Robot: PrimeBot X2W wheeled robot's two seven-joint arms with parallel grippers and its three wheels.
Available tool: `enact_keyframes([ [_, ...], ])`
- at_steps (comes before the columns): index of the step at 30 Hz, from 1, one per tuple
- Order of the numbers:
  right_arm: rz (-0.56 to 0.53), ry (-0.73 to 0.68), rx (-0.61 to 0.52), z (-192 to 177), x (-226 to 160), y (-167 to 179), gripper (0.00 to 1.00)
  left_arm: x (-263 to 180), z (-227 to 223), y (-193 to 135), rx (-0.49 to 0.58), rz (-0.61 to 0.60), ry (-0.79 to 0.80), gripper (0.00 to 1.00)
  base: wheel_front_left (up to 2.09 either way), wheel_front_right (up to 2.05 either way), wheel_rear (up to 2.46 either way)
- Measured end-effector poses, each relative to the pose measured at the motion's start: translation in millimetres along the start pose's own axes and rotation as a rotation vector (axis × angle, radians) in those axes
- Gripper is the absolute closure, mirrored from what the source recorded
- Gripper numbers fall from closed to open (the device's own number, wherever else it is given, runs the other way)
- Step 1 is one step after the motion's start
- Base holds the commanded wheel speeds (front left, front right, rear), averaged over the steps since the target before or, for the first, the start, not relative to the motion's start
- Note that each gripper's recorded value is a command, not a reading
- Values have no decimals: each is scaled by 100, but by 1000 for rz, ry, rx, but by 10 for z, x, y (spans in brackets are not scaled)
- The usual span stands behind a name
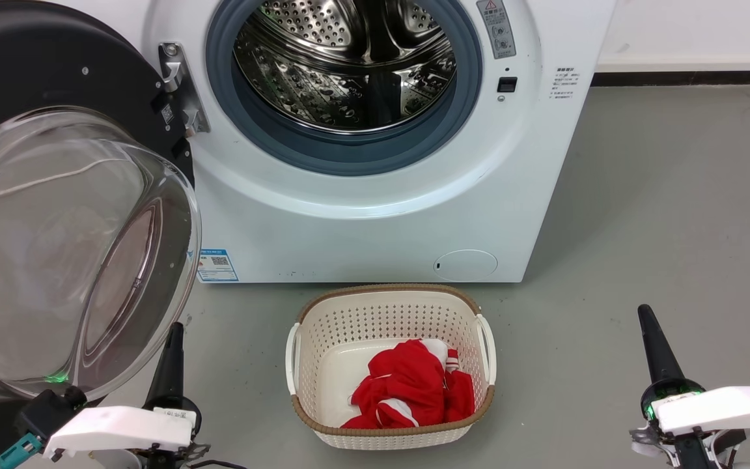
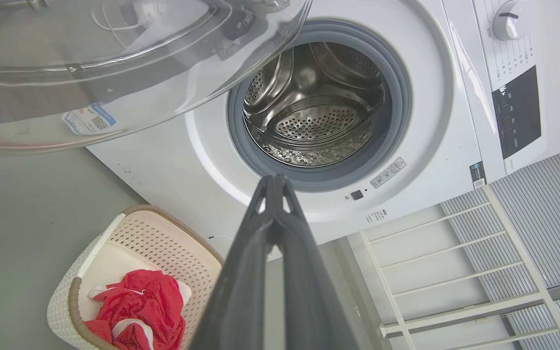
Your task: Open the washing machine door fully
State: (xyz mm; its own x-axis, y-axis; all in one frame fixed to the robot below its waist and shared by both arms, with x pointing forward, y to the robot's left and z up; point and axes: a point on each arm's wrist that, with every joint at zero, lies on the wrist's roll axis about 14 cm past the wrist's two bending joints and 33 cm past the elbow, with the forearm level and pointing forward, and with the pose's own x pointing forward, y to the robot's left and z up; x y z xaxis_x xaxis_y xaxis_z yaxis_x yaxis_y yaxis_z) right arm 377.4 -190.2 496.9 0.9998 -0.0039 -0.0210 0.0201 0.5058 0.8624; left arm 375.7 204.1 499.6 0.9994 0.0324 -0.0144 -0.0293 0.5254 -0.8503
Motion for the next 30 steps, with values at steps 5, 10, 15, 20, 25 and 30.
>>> enact_keyframes([
  [5, -7, 1, 52, 6, 4, -17, 100, 5, -6, 11, -56, 6, 3, 100, 0, 0, 0],
  [10, -10, 3, 103, 12, 12, -25, 100, 26, -3, 0, -109, 4, 6, 100, 0, 0, 0],
  [15, -9, 2, 153, 26, 26, -17, 100, 31, -8, 8, -158, 9, 8, 100, 0, 0, 0],
  [20, -9, 3, 199, 36, 34, -18, 100, 38, -10, 10, -207, 10, 12, 100, 0, 0, 0],
  [25, -11, 4, 242, 42, 37, -25, 100, 51, -13, 2, -254, 9, 15, 100, 0, 0, 0],
  [30, -13, 4, 285, 50, 39, -34, 100, 63, -12, -8, -298, 6, 16, 100, 0, 0, 0],
])
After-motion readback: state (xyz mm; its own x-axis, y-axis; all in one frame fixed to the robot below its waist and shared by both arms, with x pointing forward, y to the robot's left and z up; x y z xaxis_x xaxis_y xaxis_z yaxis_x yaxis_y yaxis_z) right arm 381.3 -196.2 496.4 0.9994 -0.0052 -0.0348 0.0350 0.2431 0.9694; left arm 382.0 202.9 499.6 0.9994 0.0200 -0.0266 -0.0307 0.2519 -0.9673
